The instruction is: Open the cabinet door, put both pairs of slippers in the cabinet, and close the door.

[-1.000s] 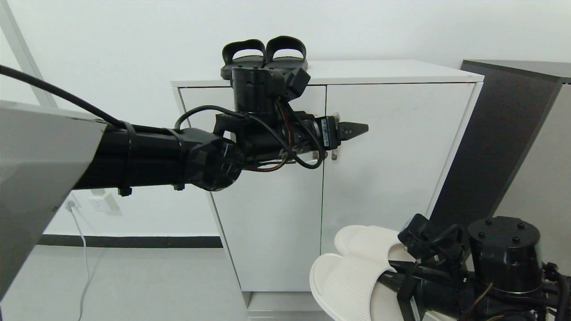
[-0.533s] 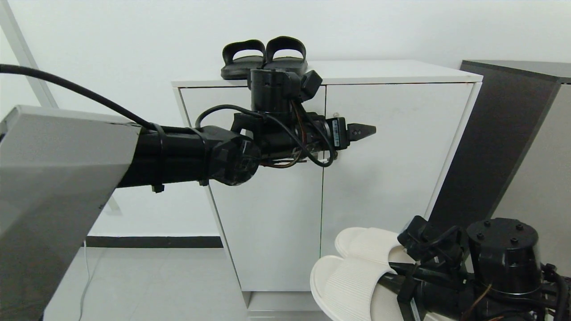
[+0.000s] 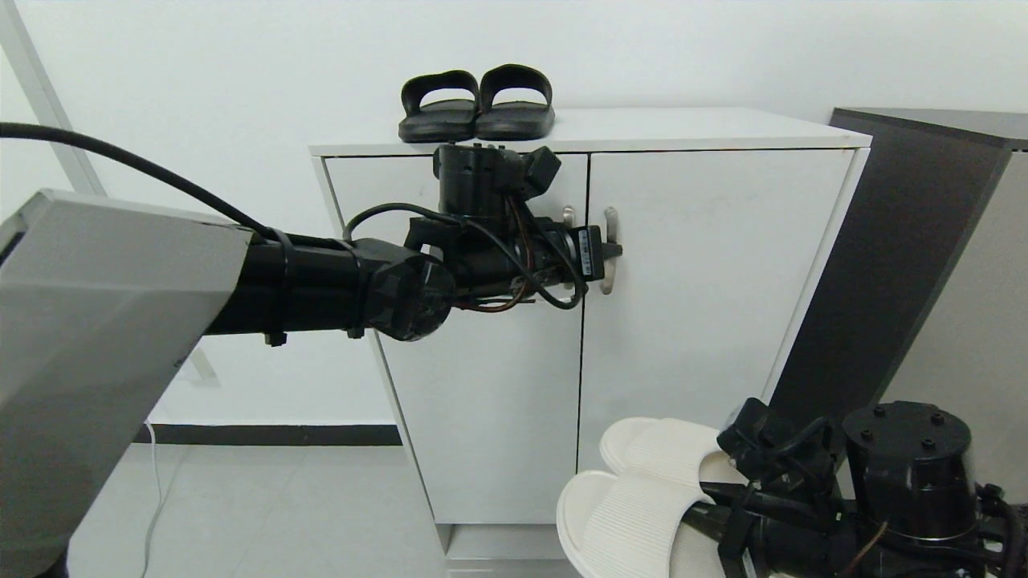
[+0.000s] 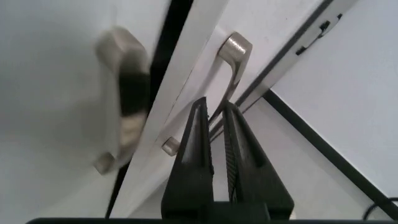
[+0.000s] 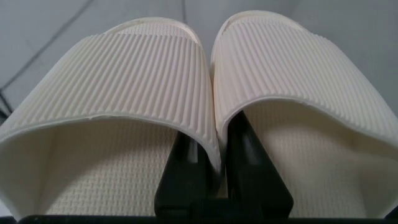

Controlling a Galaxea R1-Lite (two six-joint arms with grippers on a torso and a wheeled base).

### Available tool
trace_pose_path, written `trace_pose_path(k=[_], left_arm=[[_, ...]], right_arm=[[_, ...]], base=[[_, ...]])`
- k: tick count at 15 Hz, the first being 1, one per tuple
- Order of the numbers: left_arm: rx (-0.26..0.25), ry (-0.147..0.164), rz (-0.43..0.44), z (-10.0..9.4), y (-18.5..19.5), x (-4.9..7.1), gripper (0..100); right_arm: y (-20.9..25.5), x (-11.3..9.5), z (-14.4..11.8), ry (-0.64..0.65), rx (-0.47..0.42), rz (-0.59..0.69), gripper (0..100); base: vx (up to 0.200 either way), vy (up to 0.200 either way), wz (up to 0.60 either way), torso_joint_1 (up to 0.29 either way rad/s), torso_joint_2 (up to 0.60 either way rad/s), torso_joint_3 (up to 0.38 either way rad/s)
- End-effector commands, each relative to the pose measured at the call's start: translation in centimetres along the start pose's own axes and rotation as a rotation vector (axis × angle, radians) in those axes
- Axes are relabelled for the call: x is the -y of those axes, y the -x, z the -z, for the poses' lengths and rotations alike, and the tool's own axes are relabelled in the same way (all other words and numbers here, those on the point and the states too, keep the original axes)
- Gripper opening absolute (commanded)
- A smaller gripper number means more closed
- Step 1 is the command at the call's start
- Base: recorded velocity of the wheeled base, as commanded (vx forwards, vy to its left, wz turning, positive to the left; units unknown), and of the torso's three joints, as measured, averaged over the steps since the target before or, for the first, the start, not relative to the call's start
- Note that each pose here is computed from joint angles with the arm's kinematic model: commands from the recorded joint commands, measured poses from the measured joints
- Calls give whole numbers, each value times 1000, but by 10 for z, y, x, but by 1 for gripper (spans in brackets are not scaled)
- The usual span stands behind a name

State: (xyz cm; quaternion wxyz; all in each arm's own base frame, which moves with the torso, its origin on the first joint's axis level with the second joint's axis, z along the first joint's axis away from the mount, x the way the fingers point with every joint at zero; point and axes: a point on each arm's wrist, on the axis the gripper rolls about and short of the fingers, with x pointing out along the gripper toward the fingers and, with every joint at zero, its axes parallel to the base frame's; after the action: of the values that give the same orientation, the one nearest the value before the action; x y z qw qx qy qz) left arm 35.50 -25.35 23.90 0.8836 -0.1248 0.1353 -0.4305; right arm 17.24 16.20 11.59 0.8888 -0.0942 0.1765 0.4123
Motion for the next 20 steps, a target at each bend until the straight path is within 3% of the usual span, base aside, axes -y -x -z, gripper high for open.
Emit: trace_pose_path(k=[1,3,5,9,10,11,15,20], left_arm=[[-7,1,10,-2,14,10,0],[-27,1,28,3,25,23,0],[-3,-8,56,7,33,33,0],[9,-12,55,14,53,40,0],[22,-14,49,13,57,38,0],[54,-14,15,10,63,24,0],[80,-8,-39,8,52,-8,0],[106,-15,-30,7,25,-18,0]], right_arm=[[4,-2,6,3,1,-40,0],[5,-2,8,22,10,-49,0],[5,-3,9,23,6,-55,0],[5,-3,10,25,0,-57,0],[5,-3,10,28,0,-58,0],[5,-3,10,29,0,-58,0],[5,-5,11,32,-1,-64,0],[6,-6,13,33,-12,-66,0]], base=[[0,0,0,0,0,0],[0,0,0,0,0,0],[0,0,0,0,0,0],[0,0,0,0,0,0],[0,0,0,0,0,0],[0,0,0,0,0,0],[0,0,0,0,0,0],[0,0,0,0,0,0]])
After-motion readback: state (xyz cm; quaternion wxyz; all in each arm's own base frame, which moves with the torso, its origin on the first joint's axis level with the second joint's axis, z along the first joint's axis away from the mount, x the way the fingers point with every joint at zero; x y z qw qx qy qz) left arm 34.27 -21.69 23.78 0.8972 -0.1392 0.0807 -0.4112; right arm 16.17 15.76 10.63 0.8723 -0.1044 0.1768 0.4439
